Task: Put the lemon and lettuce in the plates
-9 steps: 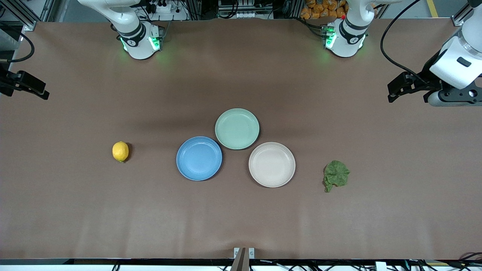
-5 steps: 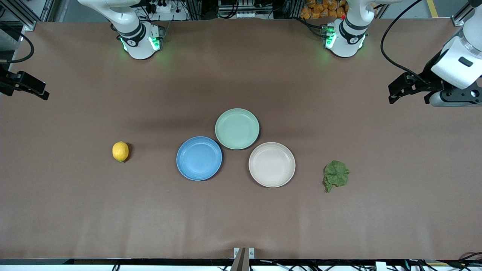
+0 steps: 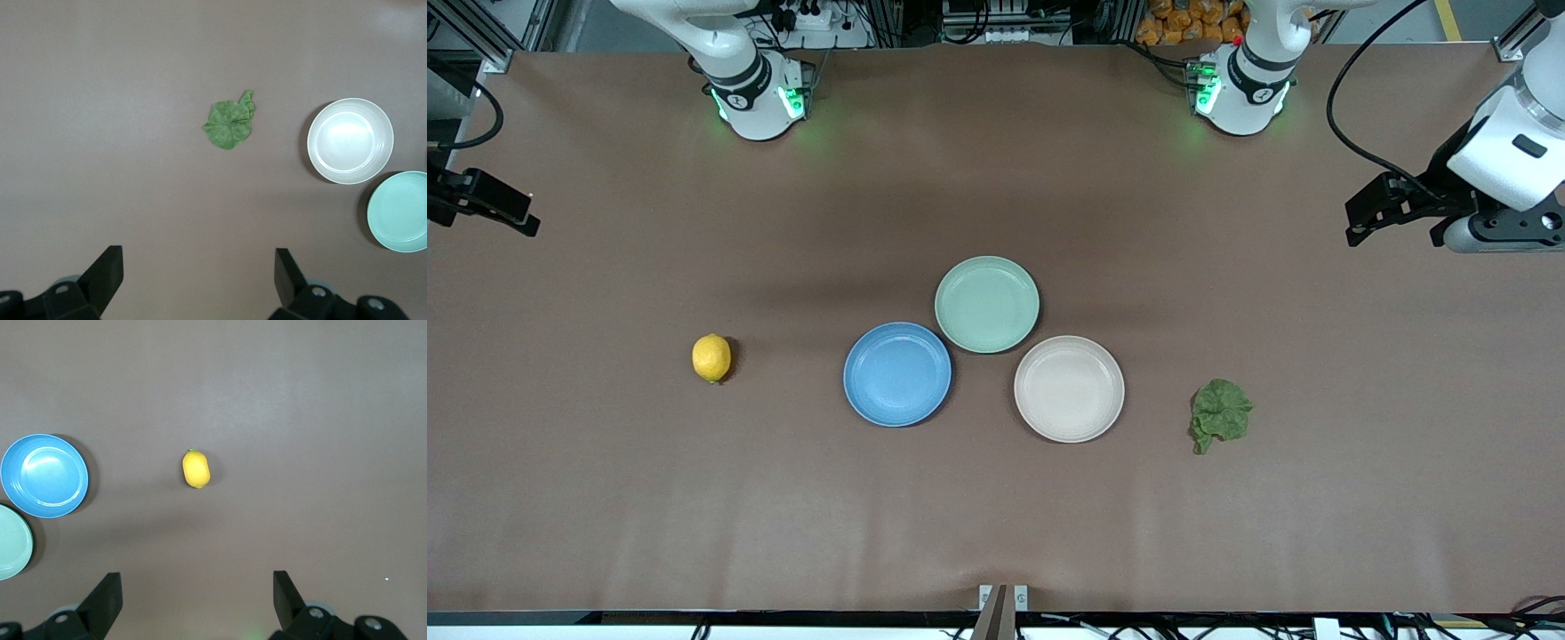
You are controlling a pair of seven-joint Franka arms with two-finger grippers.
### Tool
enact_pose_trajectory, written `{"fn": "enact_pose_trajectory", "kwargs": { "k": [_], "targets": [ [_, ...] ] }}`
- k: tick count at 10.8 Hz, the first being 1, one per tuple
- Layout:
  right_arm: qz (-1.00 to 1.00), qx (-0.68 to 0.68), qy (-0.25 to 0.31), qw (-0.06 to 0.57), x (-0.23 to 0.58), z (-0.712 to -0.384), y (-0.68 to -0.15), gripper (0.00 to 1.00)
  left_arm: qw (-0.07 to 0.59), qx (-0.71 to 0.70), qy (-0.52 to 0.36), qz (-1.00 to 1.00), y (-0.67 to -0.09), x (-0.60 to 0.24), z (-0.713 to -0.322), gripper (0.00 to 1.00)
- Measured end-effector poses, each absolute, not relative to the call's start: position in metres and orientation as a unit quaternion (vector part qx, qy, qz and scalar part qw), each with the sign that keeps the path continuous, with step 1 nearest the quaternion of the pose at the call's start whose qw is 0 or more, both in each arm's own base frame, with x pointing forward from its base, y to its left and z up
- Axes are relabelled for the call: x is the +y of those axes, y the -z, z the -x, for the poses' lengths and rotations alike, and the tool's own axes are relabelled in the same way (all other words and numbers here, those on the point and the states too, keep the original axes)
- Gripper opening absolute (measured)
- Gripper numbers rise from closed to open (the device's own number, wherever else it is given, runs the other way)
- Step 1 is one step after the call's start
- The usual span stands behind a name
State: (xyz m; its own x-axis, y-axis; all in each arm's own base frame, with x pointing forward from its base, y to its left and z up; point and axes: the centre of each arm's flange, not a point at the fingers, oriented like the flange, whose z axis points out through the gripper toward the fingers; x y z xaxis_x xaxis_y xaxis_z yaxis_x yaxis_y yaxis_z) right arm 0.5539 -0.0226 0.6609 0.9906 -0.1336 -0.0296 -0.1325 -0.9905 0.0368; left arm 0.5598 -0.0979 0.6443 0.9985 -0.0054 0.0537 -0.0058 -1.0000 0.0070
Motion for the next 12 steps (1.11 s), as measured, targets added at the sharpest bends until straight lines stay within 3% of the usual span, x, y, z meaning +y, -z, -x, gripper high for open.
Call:
{"fn": "enact_pose_trajectory", "kwargs": {
  "k": [8,12],
  "targets": [
    [-0.997,-0.068,0.017,0.017,-0.024,-0.554,-0.660,1.00,0.005,-0.004,-0.022,-1.000,-0.610,-0.102,-0.583,1.00],
    [-0.997,-0.068,0.018,0.018,-0.024,-0.559,-0.647,1.00,0.005,-0.006,0.002,-1.000,-0.554,-0.108,-0.613,1.00]
  ]
}}
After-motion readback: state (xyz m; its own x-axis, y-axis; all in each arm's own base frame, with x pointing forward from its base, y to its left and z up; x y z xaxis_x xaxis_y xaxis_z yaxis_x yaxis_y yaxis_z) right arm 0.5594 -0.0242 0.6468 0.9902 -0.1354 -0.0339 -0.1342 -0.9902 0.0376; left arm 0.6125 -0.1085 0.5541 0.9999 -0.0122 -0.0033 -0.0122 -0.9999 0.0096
